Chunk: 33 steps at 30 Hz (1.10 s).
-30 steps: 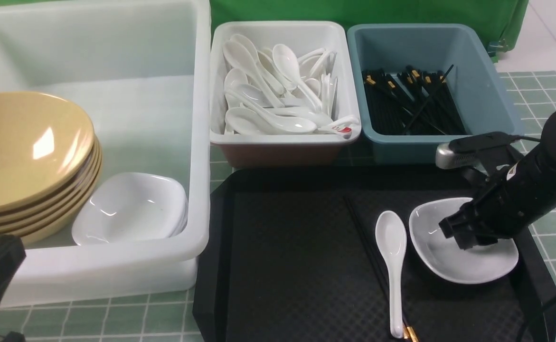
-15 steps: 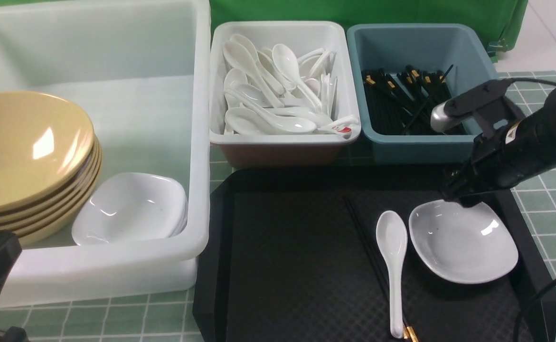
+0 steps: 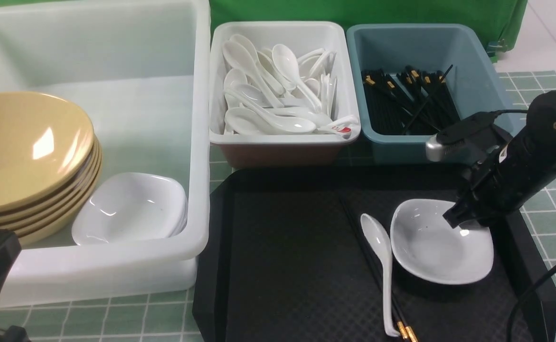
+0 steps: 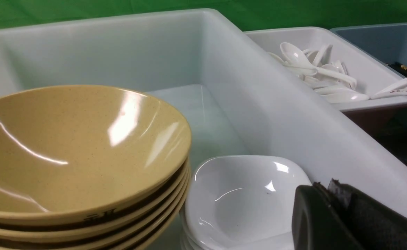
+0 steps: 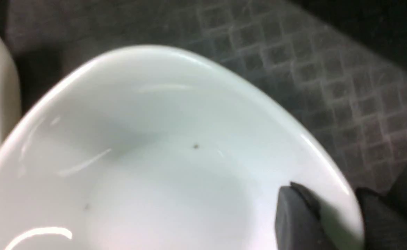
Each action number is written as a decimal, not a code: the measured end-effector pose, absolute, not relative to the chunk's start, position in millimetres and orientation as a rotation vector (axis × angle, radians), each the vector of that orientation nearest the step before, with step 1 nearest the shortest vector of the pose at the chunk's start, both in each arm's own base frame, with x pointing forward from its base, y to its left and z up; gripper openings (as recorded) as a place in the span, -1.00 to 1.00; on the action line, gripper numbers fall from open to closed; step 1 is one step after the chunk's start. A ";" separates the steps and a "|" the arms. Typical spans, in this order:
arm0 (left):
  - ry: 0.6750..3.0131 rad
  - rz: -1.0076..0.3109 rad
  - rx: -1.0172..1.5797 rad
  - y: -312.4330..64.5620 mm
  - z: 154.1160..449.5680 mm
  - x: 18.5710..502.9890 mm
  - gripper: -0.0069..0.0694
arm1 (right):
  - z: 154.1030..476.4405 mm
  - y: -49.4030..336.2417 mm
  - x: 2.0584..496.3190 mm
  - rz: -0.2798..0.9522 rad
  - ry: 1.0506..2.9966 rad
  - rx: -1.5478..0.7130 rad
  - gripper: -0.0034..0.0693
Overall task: On blue table put chopsticks spoon bowls plates into blue grey white boxes.
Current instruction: 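Reach for and grasp the small white dish on the black tray, then place the white bowl into the white bin on top of the stacked bowls with the right gripper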
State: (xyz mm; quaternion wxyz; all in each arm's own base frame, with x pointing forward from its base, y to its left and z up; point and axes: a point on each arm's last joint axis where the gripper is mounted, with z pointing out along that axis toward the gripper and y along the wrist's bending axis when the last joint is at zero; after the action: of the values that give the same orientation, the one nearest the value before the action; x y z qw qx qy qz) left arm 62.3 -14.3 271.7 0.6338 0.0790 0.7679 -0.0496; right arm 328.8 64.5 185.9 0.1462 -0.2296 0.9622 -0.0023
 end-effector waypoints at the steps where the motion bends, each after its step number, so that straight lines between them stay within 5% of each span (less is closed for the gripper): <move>1: 1.756 -0.113 0.181 -14.3 271.7 62.3 -0.81 | 190.4 64.4 328.0 -0.006 2.765 -0.659 -0.31; 14: 1.756 -0.105 0.185 -14.0 271.7 62.3 -0.81 | 292.9 69.5 309.4 0.097 2.549 -0.687 -0.68; 17: 1.754 -0.101 0.187 -13.9 271.8 62.4 -0.81 | 329.2 75.4 301.5 0.193 2.447 -0.684 -0.68; 23: 1.745 -0.099 0.184 -13.6 272.6 62.5 -0.81 | 379.4 120.3 293.0 0.635 2.129 -0.697 -0.68; 28: 1.735 -0.097 0.181 -13.4 273.6 62.8 -0.81 | 372.0 206.4 296.0 0.929 1.854 -0.770 -0.68; 33: 1.735 -0.097 0.181 -13.4 273.6 62.8 -0.81 | 325.3 286.4 307.0 0.928 1.821 -0.837 -0.68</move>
State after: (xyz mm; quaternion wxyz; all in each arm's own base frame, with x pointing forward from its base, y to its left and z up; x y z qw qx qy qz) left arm 62.8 -13.4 273.6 0.6422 0.0792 0.7613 -0.0425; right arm 307.0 286.4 325.3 0.4497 -0.3385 0.7365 0.3752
